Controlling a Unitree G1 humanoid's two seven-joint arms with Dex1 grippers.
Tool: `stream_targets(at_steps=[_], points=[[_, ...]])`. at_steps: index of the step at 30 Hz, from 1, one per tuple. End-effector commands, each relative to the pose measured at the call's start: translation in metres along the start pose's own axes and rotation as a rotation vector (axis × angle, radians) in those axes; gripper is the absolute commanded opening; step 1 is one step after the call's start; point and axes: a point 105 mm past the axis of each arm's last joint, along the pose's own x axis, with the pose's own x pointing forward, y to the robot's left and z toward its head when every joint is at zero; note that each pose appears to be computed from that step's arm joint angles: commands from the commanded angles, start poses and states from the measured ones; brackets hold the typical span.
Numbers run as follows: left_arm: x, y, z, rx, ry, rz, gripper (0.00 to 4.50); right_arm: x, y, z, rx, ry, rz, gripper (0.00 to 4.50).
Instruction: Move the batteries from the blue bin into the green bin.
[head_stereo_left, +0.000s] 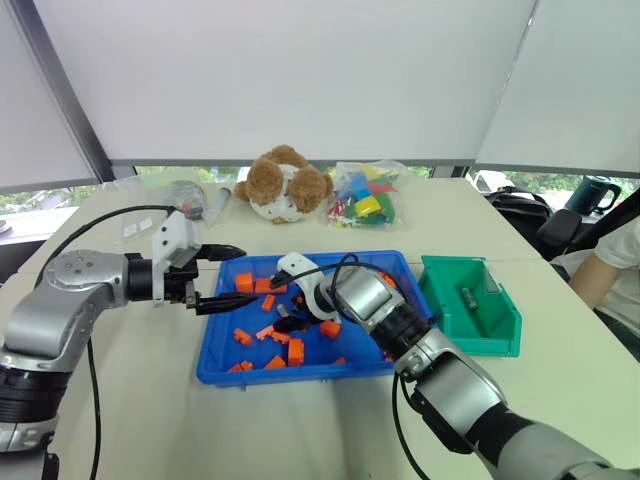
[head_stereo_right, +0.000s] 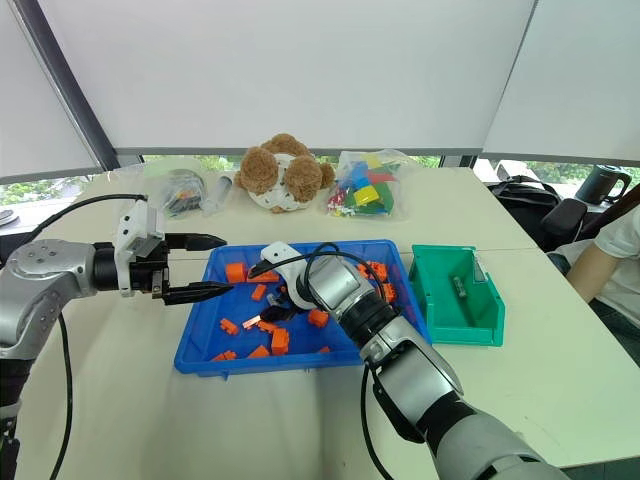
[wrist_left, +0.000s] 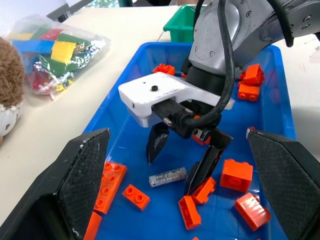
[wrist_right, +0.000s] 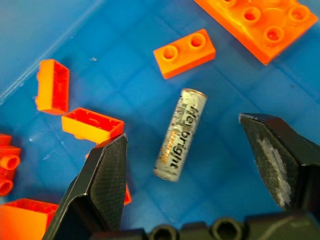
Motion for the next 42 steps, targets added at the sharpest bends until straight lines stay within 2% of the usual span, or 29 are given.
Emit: stream_targets(at_steps=[1,6,10,14,15,20,24,28,31,34,40,42], points=[[-0.002,0.001,0.012,0.052,-0.019,0.012,4.5,0.0,0.001,0.006,-0.025,-0.019,-0.021,3.86],[-0.001,0.001,0.013,0.051,-0.02,0.009,4.5,0.006,0.0,-0.008,-0.001,0.017,-0.016,3.86],[-0.002,0.0,0.013,0.05,-0.019,0.01,4.5,0.007,0.001,-0.011,0.009,0.019,-0.006,2.15],[-0.005,-0.001,0.012,0.044,-0.014,0.005,4.5,0.005,0.005,-0.008,-0.008,0.011,0.006,0.14],[-0.006,-0.001,0.011,0.043,-0.011,0.002,4.5,0.004,0.005,-0.008,-0.014,0.012,0.006,0.03],[-0.013,-0.003,0.007,0.038,0.018,-0.029,4.5,-0.027,-0.011,0.003,0.019,-0.067,-0.039,0.05],[-0.014,-0.004,0.008,0.035,0.019,-0.059,4.5,-0.075,-0.035,0.007,0.086,-0.166,-0.124,0.05],[-0.013,-0.009,0.005,0.023,0.024,-0.111,4.5,-0.145,-0.059,-0.001,0.17,-0.266,-0.234,0.05],[-0.011,-0.011,0.005,0.01,0.011,-0.149,4.5,-0.197,-0.082,-0.027,0.224,-0.254,-0.393,0.05],[-0.009,-0.01,0.007,-0.004,-0.008,-0.17,4.5,-0.229,-0.094,-0.056,0.253,-0.196,-0.512,0.05],[-0.004,-0.009,0.009,-0.041,-0.041,-0.216,4.5,-0.253,-0.104,-0.114,0.363,-0.064,-0.611,0.05],[-0.004,-0.009,0.007,-0.045,-0.036,-0.228,4.5,-0.251,-0.104,-0.126,0.378,-0.033,-0.613,1.09]])
